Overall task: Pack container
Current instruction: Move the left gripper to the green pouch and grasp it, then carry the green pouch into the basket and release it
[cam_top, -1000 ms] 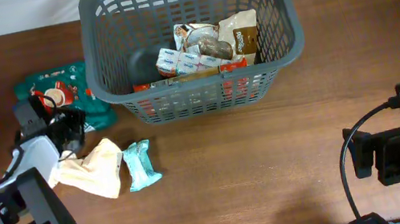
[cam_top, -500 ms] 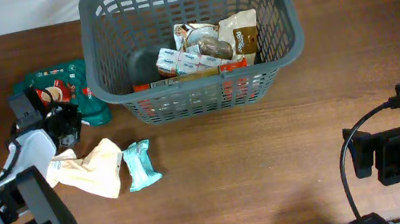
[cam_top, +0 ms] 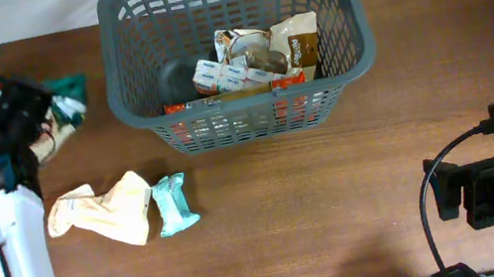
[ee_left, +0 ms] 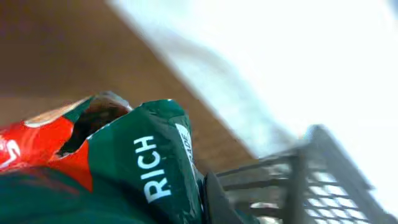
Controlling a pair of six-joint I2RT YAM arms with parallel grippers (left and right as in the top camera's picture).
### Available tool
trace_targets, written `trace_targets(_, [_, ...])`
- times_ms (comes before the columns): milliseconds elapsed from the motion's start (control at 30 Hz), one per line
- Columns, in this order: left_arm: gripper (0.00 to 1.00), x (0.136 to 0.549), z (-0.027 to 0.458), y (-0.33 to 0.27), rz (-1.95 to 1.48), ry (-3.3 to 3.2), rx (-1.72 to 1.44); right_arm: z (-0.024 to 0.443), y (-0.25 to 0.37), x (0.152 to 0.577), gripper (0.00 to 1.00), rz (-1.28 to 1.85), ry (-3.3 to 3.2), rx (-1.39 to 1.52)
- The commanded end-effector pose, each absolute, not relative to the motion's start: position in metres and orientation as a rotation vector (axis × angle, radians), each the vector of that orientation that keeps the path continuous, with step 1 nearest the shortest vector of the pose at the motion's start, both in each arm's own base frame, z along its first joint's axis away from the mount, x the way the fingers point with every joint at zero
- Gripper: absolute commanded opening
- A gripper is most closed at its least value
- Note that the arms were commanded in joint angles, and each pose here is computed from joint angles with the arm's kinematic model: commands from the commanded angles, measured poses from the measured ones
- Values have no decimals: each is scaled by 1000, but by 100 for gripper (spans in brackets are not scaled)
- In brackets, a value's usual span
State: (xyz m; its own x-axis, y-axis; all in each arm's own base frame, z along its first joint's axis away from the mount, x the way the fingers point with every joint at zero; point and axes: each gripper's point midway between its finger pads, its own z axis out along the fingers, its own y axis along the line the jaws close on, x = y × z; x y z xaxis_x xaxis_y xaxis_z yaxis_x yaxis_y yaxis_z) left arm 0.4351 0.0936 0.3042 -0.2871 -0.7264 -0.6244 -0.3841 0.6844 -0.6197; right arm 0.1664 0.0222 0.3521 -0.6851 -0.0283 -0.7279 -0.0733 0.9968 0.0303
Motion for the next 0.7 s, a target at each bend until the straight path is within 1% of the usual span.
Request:
trace_targets(0, [2,417,432,62,-427,1724,-546,351,22,167,99,70,2331,-66])
trace_targets(200, [2,397,521,7,-529,1604,-330,351,22,167,99,70,2331,-66])
trace_targets(233, [1,391,542,-14,-559,1571,-264,351,22,167,99,70,2331,-66])
trace_targets(333, [2,384,561,-52,-614,1547,-141,351,22,167,99,70,2331,-66])
trace_targets(467, [1,388,556,-108,-641,1569,51,351,22,167,99,70,2331,-66])
trace_targets(667, [1,429,503,-168,-657,1694,126,351,22,167,99,70,2331,-66])
